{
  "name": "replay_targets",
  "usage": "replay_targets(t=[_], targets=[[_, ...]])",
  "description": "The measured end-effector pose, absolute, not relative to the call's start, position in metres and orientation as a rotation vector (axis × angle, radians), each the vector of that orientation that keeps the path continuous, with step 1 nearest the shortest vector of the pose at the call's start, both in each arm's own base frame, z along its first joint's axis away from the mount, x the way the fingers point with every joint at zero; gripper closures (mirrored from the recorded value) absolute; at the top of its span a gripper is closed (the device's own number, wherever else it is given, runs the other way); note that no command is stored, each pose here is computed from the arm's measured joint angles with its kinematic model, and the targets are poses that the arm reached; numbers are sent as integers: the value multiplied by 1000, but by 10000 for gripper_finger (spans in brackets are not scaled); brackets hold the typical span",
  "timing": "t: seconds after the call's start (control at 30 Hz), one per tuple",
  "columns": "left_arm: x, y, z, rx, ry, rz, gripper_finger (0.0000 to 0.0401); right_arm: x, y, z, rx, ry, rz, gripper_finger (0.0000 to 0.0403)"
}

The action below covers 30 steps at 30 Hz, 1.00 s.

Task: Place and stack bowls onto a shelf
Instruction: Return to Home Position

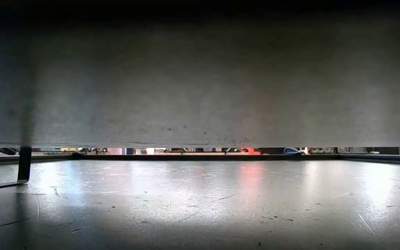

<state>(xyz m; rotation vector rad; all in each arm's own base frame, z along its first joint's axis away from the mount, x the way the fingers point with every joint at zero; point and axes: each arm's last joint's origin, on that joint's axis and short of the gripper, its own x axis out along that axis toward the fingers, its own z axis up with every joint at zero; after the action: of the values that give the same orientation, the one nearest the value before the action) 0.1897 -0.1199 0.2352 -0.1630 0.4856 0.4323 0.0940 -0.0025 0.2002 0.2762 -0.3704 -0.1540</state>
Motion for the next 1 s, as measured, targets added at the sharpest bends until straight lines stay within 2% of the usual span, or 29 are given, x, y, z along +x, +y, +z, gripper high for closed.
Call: replay_targets(t=[0.37,0.6,1.0], targets=[[153,-82,206,-248,235,320,256,94,-2,200,276,-370,-154,190],[127,-53,189,-340,156,420,256,94,-2,200,276,-370,-154,190],[109,-37,181,-408,84,448,256,94,-2,200,276,-370,-154,190]])
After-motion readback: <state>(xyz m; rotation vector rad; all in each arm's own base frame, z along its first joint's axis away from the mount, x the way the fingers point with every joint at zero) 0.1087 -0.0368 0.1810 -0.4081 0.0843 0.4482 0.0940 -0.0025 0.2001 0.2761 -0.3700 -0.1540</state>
